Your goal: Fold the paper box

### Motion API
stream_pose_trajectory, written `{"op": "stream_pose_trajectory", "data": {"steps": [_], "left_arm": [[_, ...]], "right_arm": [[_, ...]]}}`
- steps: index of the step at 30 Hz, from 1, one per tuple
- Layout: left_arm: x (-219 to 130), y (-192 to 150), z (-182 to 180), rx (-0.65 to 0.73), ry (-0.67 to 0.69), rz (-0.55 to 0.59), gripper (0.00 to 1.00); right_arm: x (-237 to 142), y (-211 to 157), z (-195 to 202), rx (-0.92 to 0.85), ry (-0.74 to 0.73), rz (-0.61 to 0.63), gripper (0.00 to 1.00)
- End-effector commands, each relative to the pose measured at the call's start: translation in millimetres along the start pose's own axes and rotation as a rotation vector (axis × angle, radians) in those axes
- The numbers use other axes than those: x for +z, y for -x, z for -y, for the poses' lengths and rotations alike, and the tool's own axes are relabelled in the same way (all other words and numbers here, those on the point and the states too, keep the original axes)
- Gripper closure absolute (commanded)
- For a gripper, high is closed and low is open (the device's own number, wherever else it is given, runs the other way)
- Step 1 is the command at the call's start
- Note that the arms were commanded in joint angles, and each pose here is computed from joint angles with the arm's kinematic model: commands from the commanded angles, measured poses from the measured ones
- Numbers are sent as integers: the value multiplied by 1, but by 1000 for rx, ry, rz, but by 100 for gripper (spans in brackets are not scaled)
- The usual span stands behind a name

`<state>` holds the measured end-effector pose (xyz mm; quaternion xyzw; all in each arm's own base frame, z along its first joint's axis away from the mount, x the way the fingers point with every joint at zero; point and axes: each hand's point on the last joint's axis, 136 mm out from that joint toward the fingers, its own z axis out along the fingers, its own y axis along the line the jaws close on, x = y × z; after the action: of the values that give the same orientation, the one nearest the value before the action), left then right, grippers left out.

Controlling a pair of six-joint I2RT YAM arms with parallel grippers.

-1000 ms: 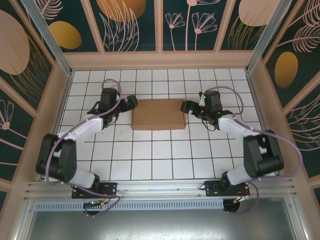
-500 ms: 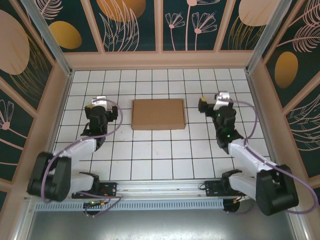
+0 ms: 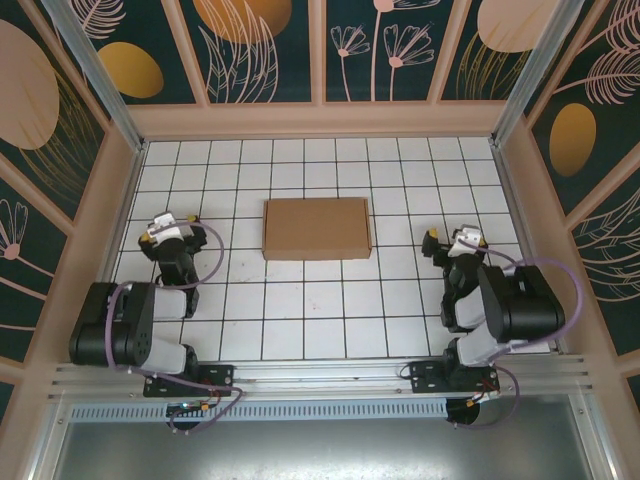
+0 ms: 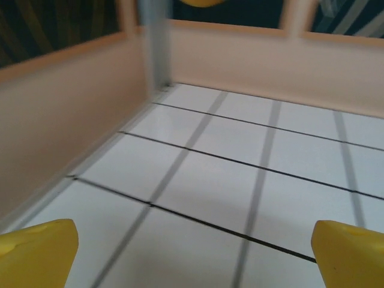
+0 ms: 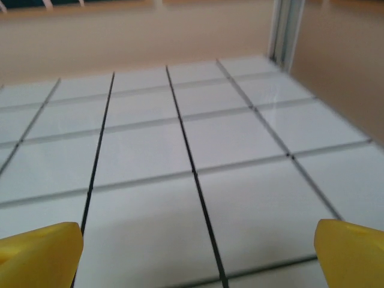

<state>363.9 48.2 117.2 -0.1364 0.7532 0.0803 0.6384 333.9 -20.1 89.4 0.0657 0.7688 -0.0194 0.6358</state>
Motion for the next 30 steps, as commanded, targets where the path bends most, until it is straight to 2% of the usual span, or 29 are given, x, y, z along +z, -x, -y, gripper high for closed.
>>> {"op": "stream_pose_trajectory", "data": {"steps": [1,3,6,30], "left_arm": [[-1,16,40,36,-227,69,1],[0,16,39,32,-217,58,1],[2,16,37,27,-204,60,1],[0,17,35,24,-202,64,1]], "right_arm": [[7,51,-30,14,190,171,1],[27,41,-32,8,193,79,1],[28,43,-18,56,140,86,1],[34,42,-20,43,143,65,1]]}}
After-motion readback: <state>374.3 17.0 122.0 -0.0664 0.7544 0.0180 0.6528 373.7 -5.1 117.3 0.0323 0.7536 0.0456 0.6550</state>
